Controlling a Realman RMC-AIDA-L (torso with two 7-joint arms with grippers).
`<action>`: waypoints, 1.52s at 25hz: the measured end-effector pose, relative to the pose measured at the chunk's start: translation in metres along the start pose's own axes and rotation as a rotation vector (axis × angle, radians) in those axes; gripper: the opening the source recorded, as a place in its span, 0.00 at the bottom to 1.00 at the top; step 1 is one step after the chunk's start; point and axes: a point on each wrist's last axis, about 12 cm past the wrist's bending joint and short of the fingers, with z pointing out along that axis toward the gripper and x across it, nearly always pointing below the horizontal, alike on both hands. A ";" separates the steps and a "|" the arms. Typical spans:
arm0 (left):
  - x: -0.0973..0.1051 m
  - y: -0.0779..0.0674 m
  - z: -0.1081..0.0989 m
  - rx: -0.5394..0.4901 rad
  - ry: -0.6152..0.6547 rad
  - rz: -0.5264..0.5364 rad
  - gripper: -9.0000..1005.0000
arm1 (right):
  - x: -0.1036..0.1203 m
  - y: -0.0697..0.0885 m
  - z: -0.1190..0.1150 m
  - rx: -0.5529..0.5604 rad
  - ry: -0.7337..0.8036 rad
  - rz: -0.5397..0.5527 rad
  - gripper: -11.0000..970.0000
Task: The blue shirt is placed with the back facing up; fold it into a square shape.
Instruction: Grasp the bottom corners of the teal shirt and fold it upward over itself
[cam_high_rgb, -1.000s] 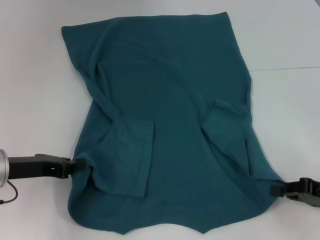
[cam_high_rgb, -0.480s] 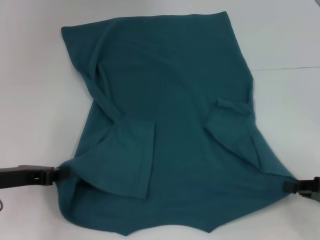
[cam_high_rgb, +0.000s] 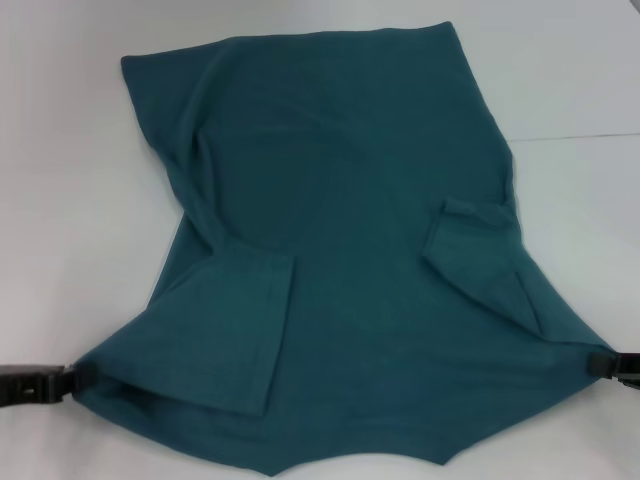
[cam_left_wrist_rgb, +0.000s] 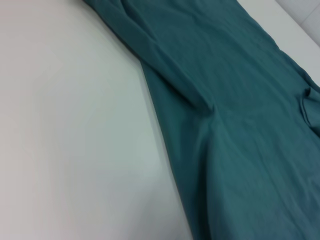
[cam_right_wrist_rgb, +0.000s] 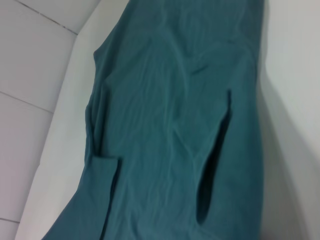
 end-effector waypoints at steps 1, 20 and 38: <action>0.002 0.000 -0.001 0.003 0.003 -0.003 0.01 | 0.001 -0.001 -0.001 0.001 -0.003 0.002 0.05; 0.028 0.002 -0.017 0.050 0.038 -0.070 0.01 | 0.042 -0.014 -0.039 -0.037 -0.084 0.018 0.05; 0.034 0.000 -0.022 0.088 0.037 -0.081 0.01 | 0.092 -0.021 -0.071 -0.046 -0.137 0.051 0.05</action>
